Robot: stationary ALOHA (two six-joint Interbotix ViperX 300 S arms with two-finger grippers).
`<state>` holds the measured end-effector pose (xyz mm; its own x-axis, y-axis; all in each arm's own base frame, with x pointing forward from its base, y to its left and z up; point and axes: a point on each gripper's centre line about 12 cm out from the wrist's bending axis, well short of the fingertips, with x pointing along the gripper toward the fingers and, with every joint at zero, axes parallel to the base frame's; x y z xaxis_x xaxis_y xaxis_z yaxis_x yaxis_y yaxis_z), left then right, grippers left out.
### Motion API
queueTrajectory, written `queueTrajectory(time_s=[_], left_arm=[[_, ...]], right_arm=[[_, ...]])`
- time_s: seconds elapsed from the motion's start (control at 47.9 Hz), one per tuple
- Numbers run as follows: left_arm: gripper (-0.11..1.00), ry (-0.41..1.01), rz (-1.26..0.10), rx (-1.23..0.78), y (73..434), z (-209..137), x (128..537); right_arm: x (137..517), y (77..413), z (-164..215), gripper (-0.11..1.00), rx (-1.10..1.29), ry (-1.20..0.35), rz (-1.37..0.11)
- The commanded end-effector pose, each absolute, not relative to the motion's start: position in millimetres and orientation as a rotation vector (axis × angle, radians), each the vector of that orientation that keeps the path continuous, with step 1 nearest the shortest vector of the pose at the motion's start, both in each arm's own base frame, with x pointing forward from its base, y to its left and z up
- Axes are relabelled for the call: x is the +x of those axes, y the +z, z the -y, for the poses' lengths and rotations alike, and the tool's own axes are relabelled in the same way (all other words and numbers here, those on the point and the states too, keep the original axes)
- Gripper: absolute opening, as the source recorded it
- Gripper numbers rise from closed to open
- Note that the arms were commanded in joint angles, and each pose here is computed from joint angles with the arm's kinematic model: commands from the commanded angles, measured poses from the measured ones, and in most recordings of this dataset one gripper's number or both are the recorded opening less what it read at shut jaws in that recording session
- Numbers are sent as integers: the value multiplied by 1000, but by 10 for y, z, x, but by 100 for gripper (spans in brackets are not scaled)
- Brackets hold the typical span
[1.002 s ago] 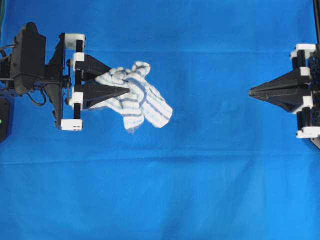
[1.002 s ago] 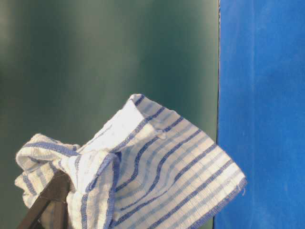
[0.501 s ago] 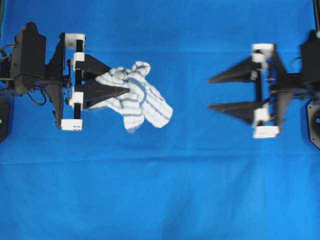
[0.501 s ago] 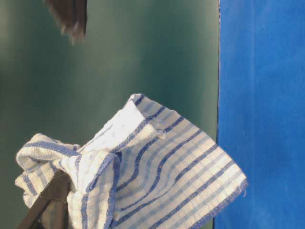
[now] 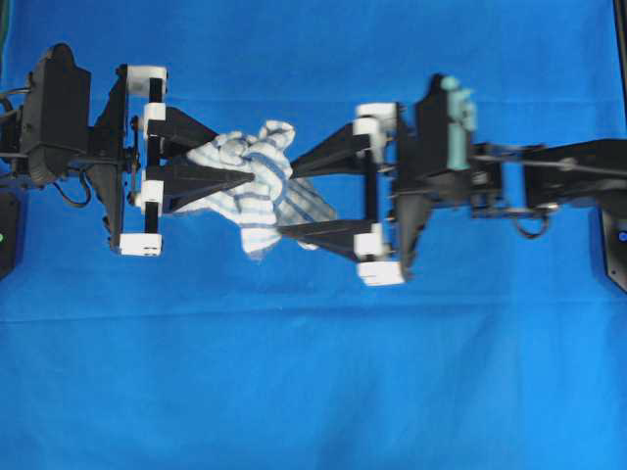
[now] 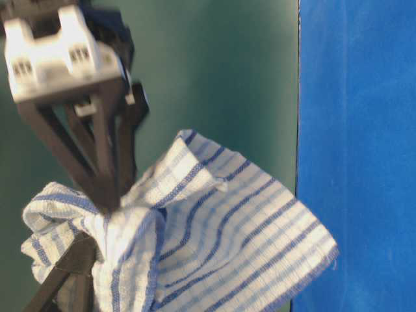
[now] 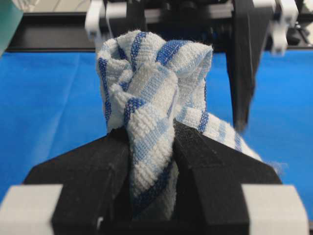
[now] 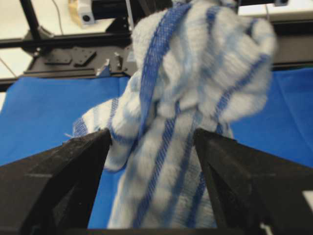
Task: Hand over the towel.
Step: 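Extend the open right gripper toward the towel held by the left gripper, then close the right gripper on the towel and open the left gripper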
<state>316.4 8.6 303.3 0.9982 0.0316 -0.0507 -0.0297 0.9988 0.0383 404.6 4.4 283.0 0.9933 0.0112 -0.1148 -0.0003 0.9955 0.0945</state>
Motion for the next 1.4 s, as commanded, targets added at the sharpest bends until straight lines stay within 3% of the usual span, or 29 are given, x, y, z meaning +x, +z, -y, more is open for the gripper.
queueTrajectory(time_s=[0.0, 0.271, 0.626, 0.71, 0.877, 1.211, 1.274, 1.378], left_arm=[[14, 28, -22, 36, 3131, -77, 3174], [14, 28, -22, 36, 3131, -77, 3174], [14, 25, -16, 36, 3141, -67, 3184], [14, 22, -16, 33, 3137, -58, 3199], [14, 23, -20, 29, 3137, -58, 3205], [14, 24, -13, 35, 3146, -63, 3188], [25, 25, -8, 29, 3153, -63, 3181], [57, 26, 0, 23, 3167, -67, 3142]], right_arm=[[4185, 2969, -45, 71, 98, 7, -73], [4465, 2867, -49, 71, 96, 6, -106], [4493, 2858, -43, 69, 82, 6, -112], [4493, 2858, -43, 57, 78, 6, -112], [4494, 2858, -37, 13, 70, 6, -112], [4492, 2847, -44, 12, 73, 7, -122], [4490, 2839, -44, 12, 73, 7, -125], [4487, 2846, -50, 12, 75, 8, -123]])
